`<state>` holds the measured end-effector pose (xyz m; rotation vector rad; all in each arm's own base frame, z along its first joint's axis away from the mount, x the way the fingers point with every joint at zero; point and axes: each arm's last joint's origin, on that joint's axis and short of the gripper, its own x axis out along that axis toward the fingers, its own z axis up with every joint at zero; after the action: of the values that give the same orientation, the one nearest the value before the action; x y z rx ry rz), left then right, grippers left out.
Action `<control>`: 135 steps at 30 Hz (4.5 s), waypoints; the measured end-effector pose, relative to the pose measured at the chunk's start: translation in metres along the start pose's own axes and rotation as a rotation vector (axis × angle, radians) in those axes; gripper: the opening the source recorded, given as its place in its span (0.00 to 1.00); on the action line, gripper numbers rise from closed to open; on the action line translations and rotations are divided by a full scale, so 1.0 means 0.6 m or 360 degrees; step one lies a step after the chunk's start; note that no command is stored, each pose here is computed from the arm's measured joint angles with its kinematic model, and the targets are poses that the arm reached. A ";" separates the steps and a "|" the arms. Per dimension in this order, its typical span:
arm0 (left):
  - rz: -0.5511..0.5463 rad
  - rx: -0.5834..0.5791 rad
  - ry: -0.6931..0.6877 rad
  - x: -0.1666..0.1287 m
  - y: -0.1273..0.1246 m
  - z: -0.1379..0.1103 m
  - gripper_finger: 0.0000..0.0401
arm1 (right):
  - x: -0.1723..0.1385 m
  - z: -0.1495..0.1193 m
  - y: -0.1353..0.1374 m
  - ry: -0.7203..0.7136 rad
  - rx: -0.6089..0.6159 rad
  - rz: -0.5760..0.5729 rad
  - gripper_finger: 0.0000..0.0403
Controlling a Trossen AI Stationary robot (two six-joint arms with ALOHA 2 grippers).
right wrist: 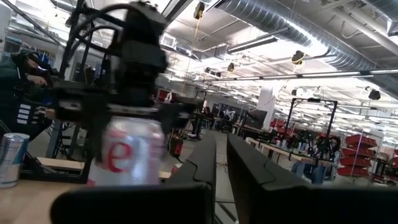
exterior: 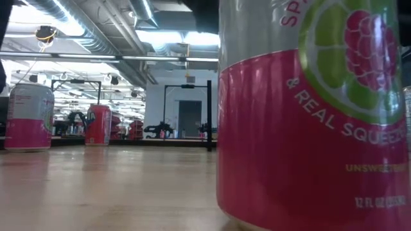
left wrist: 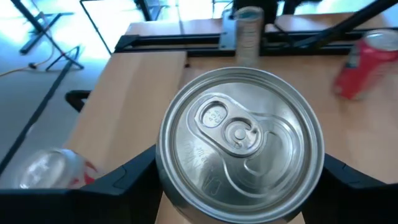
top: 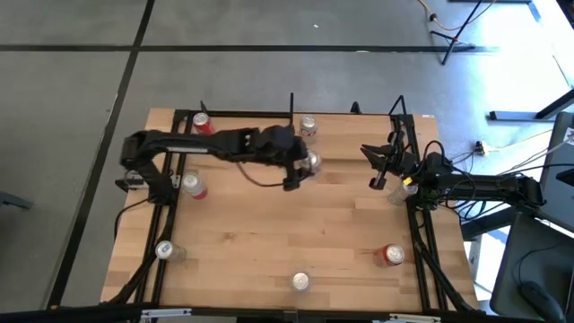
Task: Place canned beverage on shelf
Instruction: Put the red silver soda can on the shelf aligned with the other red silver soda can, then put the bottom pink white soda can on the shelf
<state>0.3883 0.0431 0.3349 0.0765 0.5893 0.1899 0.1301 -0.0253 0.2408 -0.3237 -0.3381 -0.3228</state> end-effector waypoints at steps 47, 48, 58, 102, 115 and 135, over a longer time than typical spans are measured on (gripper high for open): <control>0.0205 -0.0088 0.0394 0.170 0.168 -0.099 0.65 | 0.000 0.000 -0.001 0.0010 -0.0006 -0.0039 0.07; 0.0205 -0.0088 0.0394 0.170 0.168 -0.099 0.65 | 0.000 0.000 -0.001 0.0010 -0.0006 -0.0040 0.07; 0.0205 -0.0087 0.0394 0.170 0.168 -0.099 0.72 | 0.000 0.000 -0.001 0.0012 -0.0007 -0.0039 0.07; 0.0749 0.0249 0.0305 0.181 0.112 -0.051 0.88 | 0.003 -0.003 0.000 0.0026 -0.0009 -0.0048 0.07; 0.0932 0.0423 0.0466 0.181 0.093 -0.059 0.88 | 0.003 -0.005 0.000 0.0038 -0.0010 -0.0044 0.07; 0.0359 0.0108 0.0106 0.032 -0.052 -0.078 0.88 | 0.018 -0.016 0.011 0.0188 0.0204 0.0177 0.07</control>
<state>0.3829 0.0175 0.2817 0.2034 0.6535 0.3924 0.1446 -0.0255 0.2345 -0.1957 -0.2223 -0.2090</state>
